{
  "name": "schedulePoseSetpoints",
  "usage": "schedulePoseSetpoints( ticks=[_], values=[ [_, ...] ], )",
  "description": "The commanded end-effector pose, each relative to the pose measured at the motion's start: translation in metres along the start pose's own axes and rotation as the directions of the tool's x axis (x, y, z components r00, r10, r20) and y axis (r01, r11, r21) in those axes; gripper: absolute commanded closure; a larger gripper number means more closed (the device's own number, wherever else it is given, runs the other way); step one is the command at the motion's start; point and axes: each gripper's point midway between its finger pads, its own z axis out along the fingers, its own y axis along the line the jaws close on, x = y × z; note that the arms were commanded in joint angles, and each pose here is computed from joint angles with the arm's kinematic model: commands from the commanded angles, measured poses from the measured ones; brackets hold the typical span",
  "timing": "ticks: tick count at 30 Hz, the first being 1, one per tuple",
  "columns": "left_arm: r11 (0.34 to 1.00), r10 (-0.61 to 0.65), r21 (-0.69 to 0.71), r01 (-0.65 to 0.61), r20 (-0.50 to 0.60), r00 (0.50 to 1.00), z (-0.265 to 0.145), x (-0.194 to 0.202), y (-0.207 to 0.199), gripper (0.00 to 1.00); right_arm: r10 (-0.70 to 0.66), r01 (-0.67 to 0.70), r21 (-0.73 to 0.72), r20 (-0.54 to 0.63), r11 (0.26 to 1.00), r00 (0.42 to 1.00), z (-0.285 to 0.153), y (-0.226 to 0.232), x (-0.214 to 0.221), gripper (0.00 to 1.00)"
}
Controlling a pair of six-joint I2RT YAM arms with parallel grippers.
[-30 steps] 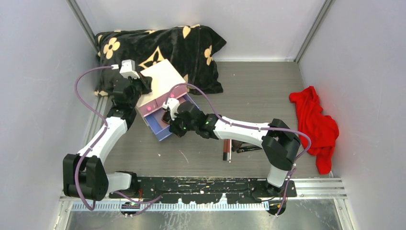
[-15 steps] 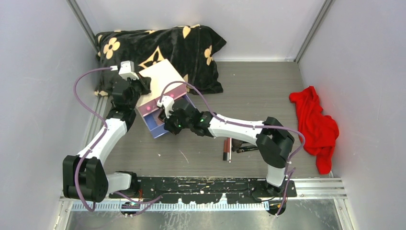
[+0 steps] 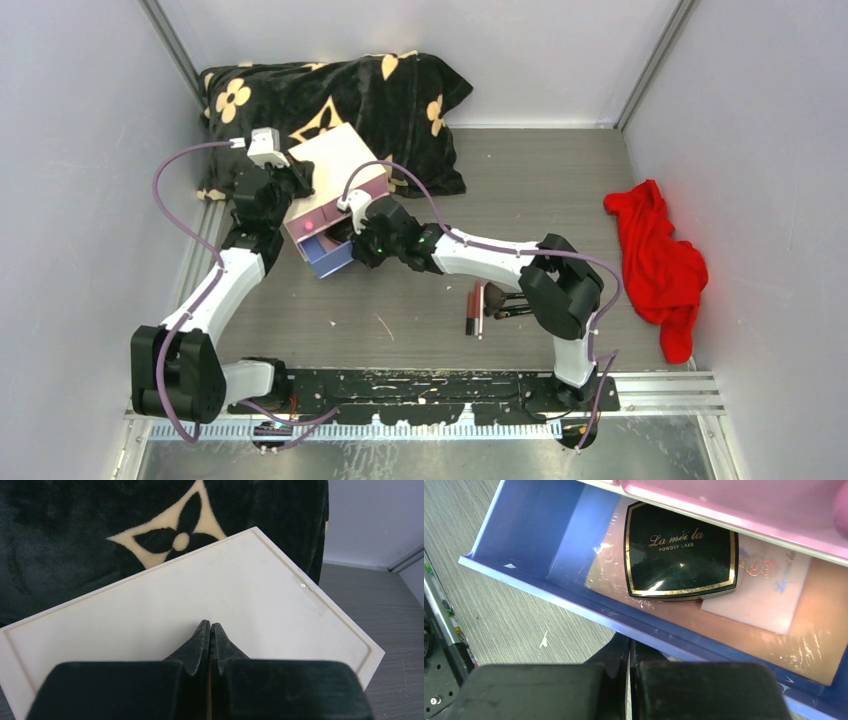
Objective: Organize the makeup
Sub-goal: Close the drawer in the storage box.
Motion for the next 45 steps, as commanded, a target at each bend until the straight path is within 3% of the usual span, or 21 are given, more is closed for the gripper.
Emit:
schedulePoseSetpoints(
  ticks=[1, 15, 22, 27, 30, 32, 40, 43, 45],
  values=[
    [0.987, -0.069, -0.161, 0.003, -0.407, 0.911, -0.034, 0.130, 0.044, 1.00, -0.036, 0.003, 0.126, 0.261, 0.992, 0.965, -0.021, -0.032, -0.082, 0.99],
    [0.987, -0.061, -0.164, -0.006, -0.397, 0.916, -0.036, 0.123, 0.045, 1.00, -0.008, -0.024, 0.082, 0.372, 0.996, 0.928, 0.007, -0.030, -0.124, 0.99],
    [0.987, -0.060, -0.163, -0.007, -0.402, 0.914, -0.038, 0.127, 0.045, 1.00, -0.020, -0.069, 0.166, 0.486, 0.984, 0.873, -0.003, -0.047, -0.137, 0.99],
    [0.986, -0.054, -0.163, -0.013, -0.399, 0.915, -0.038, 0.124, 0.046, 1.00, -0.030, -0.048, 0.162, 0.446, 0.986, 0.895, -0.003, -0.044, -0.131, 0.98],
    [0.987, -0.050, -0.158, -0.015, -0.399, 0.916, -0.037, 0.121, 0.044, 1.00, -0.039, -0.018, 0.142, 0.386, 0.990, 0.922, -0.012, -0.035, -0.115, 0.85],
    [0.988, -0.039, -0.150, -0.025, -0.405, 0.913, -0.036, 0.116, 0.043, 1.00, -0.065, 0.003, 0.165, 0.374, 0.986, 0.925, -0.027, -0.031, -0.104, 0.83],
    [0.989, -0.010, -0.141, -0.047, -0.377, 0.926, -0.039, 0.084, 0.036, 1.00, -0.104, 0.021, 0.273, 0.291, 0.962, 0.951, -0.068, -0.046, -0.058, 0.56],
    [0.988, 0.013, -0.137, -0.067, -0.364, 0.932, -0.040, 0.069, 0.034, 0.79, -0.083, 0.013, 0.293, 0.226, 0.956, 0.971, -0.058, -0.058, -0.029, 0.52],
    [0.987, 0.030, -0.137, -0.084, -0.356, 0.934, -0.042, 0.059, 0.033, 0.79, -0.054, -0.005, 0.283, 0.200, 0.959, 0.978, -0.051, -0.062, -0.013, 0.44]
  ],
)
